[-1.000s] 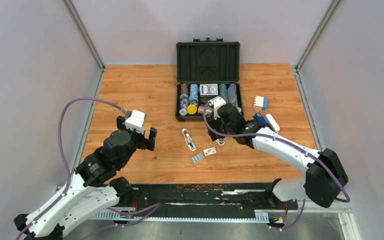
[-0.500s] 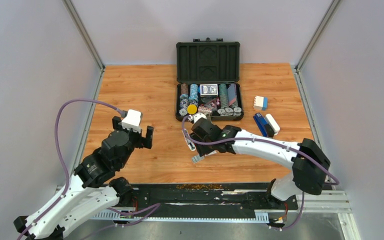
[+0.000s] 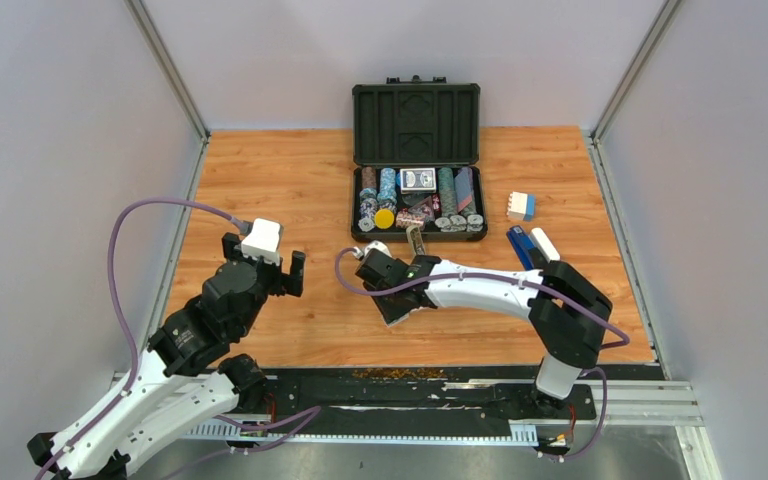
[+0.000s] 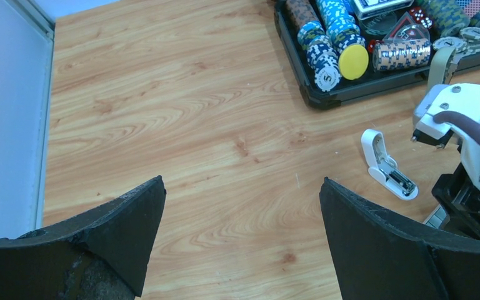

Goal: Load the staples into the stapler

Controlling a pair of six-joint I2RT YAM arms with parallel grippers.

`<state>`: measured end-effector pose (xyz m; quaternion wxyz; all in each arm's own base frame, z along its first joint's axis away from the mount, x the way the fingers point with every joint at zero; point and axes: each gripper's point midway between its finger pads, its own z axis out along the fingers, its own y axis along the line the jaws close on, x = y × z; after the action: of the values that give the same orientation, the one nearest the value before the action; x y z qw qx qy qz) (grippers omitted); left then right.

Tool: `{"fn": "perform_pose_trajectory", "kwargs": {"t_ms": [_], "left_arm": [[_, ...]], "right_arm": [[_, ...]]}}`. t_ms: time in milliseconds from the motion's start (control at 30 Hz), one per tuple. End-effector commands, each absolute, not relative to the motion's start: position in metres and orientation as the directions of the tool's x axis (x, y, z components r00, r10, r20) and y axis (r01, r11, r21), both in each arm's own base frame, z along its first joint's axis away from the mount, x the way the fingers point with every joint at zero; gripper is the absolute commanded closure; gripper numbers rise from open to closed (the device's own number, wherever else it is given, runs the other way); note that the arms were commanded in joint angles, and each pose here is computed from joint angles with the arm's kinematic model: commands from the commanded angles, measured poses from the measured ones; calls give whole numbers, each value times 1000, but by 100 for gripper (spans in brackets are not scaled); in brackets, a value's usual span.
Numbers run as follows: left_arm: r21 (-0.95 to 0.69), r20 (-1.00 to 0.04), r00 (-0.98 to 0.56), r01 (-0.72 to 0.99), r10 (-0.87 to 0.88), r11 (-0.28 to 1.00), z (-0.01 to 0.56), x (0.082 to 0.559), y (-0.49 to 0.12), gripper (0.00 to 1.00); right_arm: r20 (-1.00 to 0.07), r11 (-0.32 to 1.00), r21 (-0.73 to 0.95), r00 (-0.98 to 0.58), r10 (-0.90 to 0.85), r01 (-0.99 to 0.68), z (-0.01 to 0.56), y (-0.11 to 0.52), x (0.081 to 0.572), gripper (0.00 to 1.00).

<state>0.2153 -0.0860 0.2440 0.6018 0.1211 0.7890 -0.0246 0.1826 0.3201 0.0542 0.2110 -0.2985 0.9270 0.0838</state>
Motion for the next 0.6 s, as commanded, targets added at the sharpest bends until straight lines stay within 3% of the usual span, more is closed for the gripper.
{"fn": "perform_pose_trajectory", "kwargs": {"t_ms": [0, 567], "left_arm": [[97, -963, -232, 190, 140, 977, 249, 218, -82, 0], [103, -961, -236, 174, 143, 979, 247, 219, -79, 0]], "right_arm": [[-451, 813, 50, -740, -500, -580, 57, 335, 184, 70], [-377, 820, 2, -759, -530, -573, 26, 328, 179, 63]]}}
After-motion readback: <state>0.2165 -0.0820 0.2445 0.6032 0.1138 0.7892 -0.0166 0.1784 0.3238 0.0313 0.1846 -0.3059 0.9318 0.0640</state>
